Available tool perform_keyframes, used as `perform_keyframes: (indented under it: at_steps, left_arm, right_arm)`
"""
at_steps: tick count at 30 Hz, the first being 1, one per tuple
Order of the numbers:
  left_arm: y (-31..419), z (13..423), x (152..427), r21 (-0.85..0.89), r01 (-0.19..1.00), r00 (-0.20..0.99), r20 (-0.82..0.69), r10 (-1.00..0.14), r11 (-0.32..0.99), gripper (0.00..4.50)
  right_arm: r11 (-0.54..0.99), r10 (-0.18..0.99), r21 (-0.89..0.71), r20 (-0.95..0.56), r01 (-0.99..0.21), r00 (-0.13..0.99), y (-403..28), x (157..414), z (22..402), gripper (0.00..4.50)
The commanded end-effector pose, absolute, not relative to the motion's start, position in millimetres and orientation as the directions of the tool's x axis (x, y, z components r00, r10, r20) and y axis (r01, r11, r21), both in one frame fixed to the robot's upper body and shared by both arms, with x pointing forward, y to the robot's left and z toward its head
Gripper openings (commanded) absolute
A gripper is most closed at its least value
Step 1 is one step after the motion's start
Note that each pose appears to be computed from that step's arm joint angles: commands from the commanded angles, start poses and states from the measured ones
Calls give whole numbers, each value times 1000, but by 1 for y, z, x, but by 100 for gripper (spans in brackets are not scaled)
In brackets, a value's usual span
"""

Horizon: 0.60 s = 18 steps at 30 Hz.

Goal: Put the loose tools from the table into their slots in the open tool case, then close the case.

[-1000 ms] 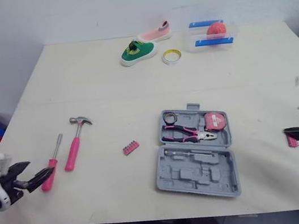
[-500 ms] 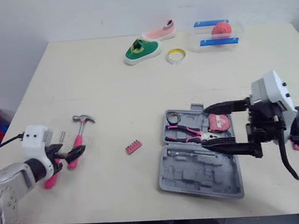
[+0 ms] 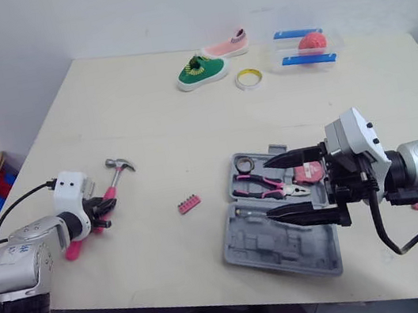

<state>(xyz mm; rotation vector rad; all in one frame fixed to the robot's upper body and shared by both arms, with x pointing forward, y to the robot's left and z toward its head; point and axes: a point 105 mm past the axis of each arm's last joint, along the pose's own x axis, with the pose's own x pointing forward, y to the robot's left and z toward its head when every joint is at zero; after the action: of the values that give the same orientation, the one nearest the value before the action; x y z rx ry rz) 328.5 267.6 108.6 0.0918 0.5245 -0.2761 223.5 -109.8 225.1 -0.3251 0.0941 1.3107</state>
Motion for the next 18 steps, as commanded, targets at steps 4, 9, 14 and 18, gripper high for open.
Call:
perform_keyframes:
  at_steps: [4,9,14,18]
  left_arm:
    - [254,97,325,-25,326,797,-530,-289,945,54]
    - [251,135,331,-3,366,842,-424,-333,931,54]
    - [201,179,296,194,742,653,-421,-629,641,54]
    - [167,181,277,226,884,466,-490,-737,409,54]
  right_arm:
    - [228,929,-218,-243,-949,279,-112,222,229,450]
    - [244,919,-220,-258,-945,298,-116,224,227,450]
    - [272,899,-188,-301,-944,319,-129,223,222,450]
    - [284,879,-160,-350,-945,323,-141,218,217,450]
